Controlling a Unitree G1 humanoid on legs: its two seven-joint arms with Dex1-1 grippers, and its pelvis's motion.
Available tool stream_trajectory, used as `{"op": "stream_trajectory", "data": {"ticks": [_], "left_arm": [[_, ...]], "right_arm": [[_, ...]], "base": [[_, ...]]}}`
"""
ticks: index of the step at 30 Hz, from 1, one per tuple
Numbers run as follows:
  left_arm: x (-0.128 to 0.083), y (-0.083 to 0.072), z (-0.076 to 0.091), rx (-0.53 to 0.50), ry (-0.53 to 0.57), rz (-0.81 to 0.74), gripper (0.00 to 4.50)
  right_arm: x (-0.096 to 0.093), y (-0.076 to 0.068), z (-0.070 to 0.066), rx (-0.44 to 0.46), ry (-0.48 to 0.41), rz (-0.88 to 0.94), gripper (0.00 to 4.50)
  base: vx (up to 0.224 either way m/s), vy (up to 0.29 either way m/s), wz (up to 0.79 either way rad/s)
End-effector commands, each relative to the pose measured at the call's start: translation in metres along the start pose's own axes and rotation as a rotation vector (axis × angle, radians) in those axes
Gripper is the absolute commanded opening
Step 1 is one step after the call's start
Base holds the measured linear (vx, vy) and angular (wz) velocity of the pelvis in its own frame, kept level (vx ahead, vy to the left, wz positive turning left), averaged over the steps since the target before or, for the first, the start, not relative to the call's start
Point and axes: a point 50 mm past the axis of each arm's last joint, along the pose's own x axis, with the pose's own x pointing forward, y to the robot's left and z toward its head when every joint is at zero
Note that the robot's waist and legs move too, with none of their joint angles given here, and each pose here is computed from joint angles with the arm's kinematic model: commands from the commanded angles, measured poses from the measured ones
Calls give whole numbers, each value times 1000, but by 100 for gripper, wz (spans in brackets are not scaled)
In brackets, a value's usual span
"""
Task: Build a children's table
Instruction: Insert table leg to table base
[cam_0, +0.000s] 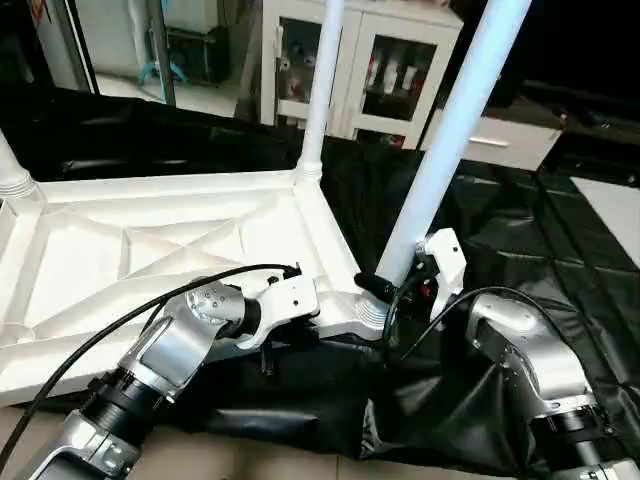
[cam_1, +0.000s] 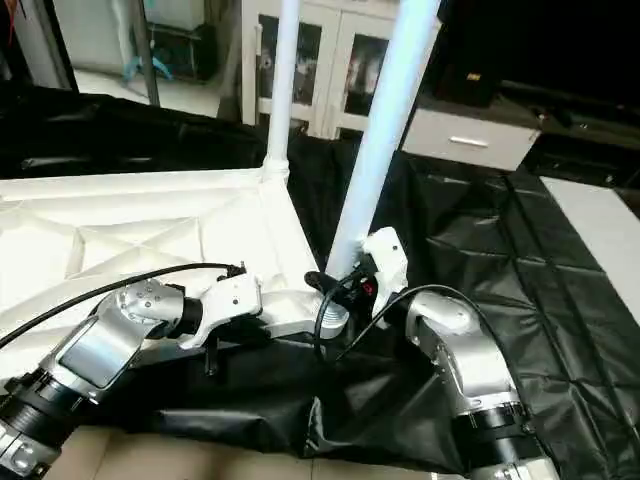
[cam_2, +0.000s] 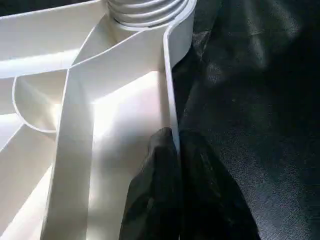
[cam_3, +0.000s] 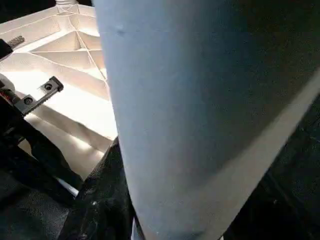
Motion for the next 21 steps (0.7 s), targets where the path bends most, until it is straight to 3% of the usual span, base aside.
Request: {"op": "stream_trajectory", "data": {"ticks": [1,12,16,17,19,21], "left_arm": [[6,-5,-6,4,49,-25,0],[6,-1,-6,-8,42,1,0],[8,3,0,-49,7,36,0],[12,9,8,-79,-21,74,0],[12,9,8,-79,-21,74,0],[17,18,24,-118,-60,131,0]], "right_arm": [[-8,6,-65,125,296,-16,184],[-5,6,-59,116,210,-67,184],[0,-7,-56,106,200,-230,184],[4,-16,-53,126,178,-346,184],[4,-16,-53,126,178,-346,184],[10,-26,-50,155,166,-486,184]], "base": [[0,0,0],[0,0,0],[0,0,0],[0,0,0],[0,0,0],[0,0,0]]}}
